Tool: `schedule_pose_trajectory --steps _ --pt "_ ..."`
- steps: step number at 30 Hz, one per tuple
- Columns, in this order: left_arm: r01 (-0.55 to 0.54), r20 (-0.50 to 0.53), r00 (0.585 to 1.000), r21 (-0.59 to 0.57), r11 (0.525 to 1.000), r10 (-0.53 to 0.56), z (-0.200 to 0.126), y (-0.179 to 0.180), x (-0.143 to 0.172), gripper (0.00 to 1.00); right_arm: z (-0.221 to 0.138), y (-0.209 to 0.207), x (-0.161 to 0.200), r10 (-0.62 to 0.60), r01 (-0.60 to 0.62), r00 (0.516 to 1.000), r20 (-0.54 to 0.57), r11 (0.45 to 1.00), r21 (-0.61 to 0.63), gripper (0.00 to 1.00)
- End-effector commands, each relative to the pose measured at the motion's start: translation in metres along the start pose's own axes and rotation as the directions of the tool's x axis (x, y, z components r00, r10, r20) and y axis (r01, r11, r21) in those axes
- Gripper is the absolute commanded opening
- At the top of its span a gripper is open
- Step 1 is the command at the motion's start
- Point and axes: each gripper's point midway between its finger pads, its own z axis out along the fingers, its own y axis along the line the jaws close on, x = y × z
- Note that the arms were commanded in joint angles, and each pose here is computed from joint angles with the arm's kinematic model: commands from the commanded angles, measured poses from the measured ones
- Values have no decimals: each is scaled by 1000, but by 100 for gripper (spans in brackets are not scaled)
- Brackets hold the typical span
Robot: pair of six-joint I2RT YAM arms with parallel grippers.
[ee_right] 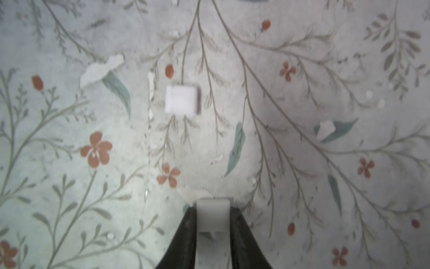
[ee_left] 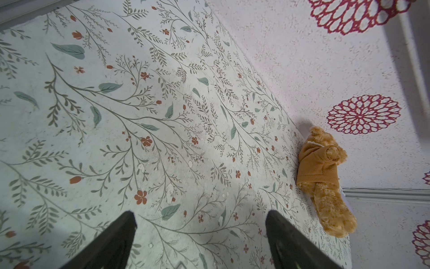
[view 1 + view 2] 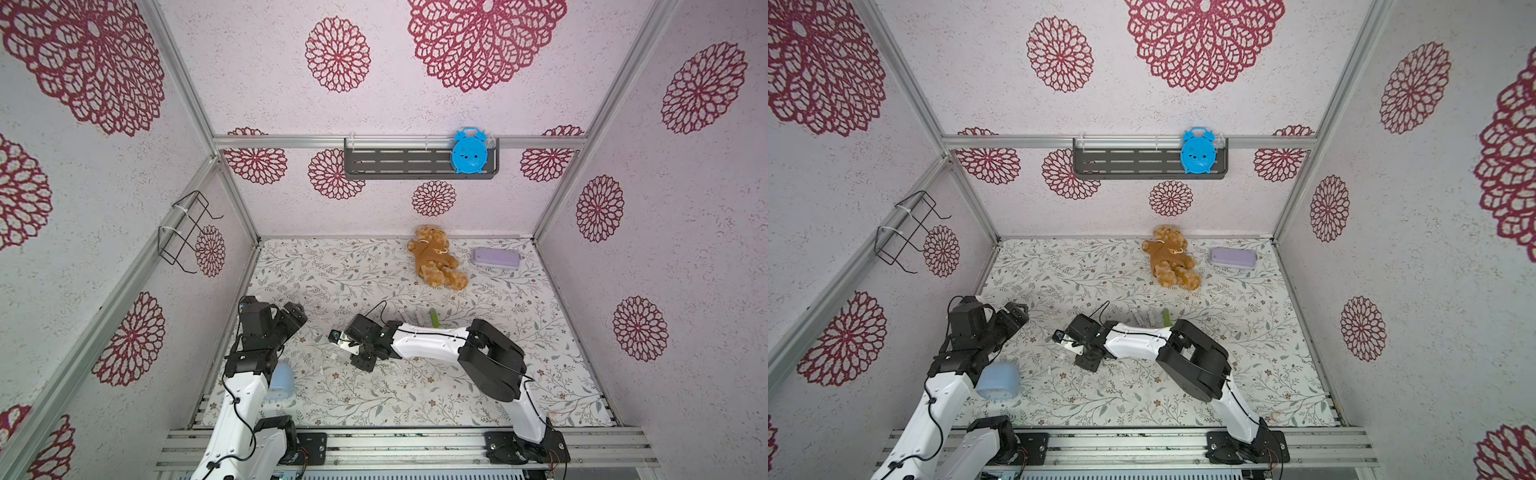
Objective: Close the usb drive cover
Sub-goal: Move the cover to the center of the board.
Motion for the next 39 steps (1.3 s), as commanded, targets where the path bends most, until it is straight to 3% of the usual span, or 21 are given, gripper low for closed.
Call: schedule_pose_trajectory --steps 1,12,21,29,39 --pt "-2 -10 1000 41 999 3 4 -4 2 91 -23 -6 32 -2 3 999 -51 1000 15 26" --pt "6 -49 999 110 994 -1 7 -17 7 90 -47 -8 86 59 -58 996 -71 998 13 27" --pt "-11 -66 998 170 985 22 4 -27 11 90 -39 -10 85 104 -103 991 -79 995 17 30" --pt "21 -97 995 195 981 -2 8 -32 13 90 -41 -14 77 106 -104 993 -58 994 27 39" --pt "14 -115 993 205 979 10 7 -36 15 90 -80 -32 32 94 -100 992 80 992 82 53"
